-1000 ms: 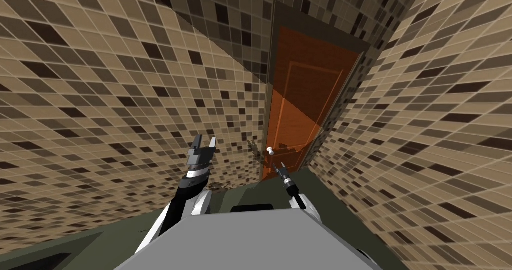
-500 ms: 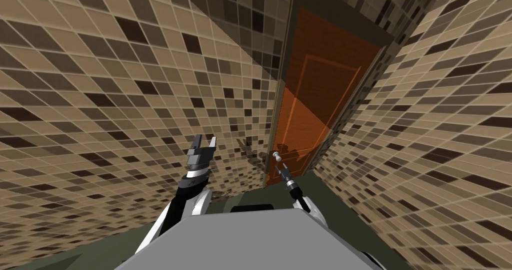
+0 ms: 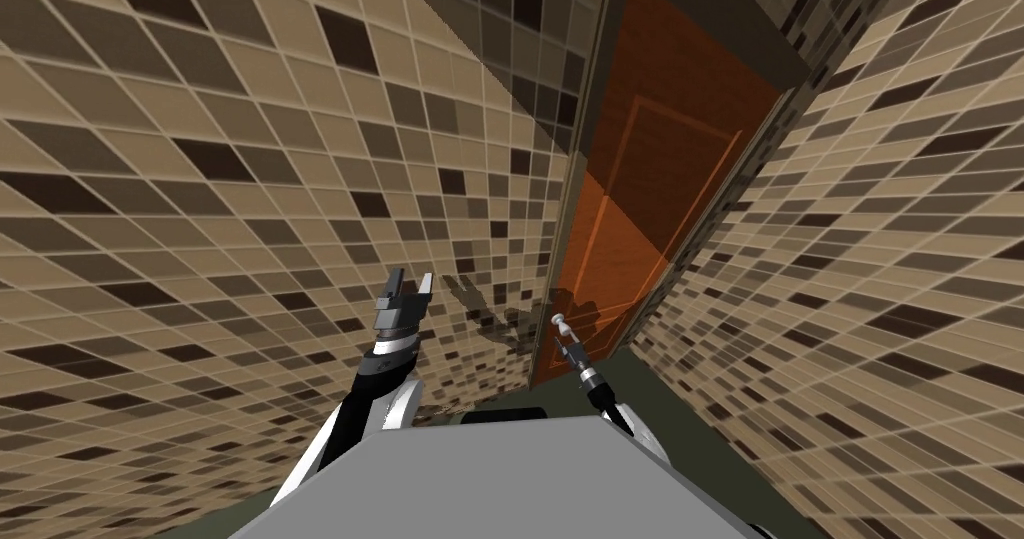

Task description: Pull the door open

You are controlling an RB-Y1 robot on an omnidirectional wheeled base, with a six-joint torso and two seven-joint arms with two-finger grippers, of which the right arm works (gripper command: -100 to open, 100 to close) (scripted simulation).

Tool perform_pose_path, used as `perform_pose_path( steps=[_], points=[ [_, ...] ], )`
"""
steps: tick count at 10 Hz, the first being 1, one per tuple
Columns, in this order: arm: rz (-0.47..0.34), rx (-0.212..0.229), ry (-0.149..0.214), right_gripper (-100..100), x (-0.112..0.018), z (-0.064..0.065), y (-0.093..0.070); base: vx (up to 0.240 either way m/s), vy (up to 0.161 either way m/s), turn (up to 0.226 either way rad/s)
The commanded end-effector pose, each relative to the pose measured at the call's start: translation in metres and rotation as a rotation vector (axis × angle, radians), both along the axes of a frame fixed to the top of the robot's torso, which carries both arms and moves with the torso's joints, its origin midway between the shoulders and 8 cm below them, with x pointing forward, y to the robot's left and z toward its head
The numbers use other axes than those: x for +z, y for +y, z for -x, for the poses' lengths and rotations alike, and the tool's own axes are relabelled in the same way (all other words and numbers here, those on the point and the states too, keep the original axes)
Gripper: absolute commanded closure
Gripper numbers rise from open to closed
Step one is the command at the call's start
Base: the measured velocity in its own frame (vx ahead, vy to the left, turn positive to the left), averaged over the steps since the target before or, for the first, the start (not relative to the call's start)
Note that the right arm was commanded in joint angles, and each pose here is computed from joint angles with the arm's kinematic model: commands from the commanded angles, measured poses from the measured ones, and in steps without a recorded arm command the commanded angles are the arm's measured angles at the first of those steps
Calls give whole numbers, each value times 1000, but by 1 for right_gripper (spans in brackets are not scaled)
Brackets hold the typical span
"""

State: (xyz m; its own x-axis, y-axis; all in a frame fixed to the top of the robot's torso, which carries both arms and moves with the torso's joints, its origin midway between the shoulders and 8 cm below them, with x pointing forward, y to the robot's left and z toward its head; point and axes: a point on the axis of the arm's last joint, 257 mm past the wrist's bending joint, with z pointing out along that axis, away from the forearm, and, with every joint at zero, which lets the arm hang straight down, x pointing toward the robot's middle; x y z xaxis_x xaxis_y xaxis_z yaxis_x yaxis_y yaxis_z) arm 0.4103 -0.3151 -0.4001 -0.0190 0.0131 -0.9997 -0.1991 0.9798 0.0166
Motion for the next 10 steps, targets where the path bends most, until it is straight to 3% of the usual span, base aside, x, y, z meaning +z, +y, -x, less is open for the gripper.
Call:
perform_pose_path(
  steps=[1, 2, 3, 8, 9, 10],
  points=[
    [5, -1, -17, -100, 8, -5, -7, 111, -8, -32],
    [-2, 2, 8, -100, -3, 5, -1, 16, 5, -25],
    [-2, 2, 8, 100, -3, 5, -1, -31, 9, -11],
    [-2, 2, 8, 100, -3, 5, -1, -4, -4, 0],
    [2, 6, 3, -100, -1, 7, -5, -114, 12, -15],
    [4, 10, -1, -100, 1, 8, -6, -203, 3, -32]
  ],
)
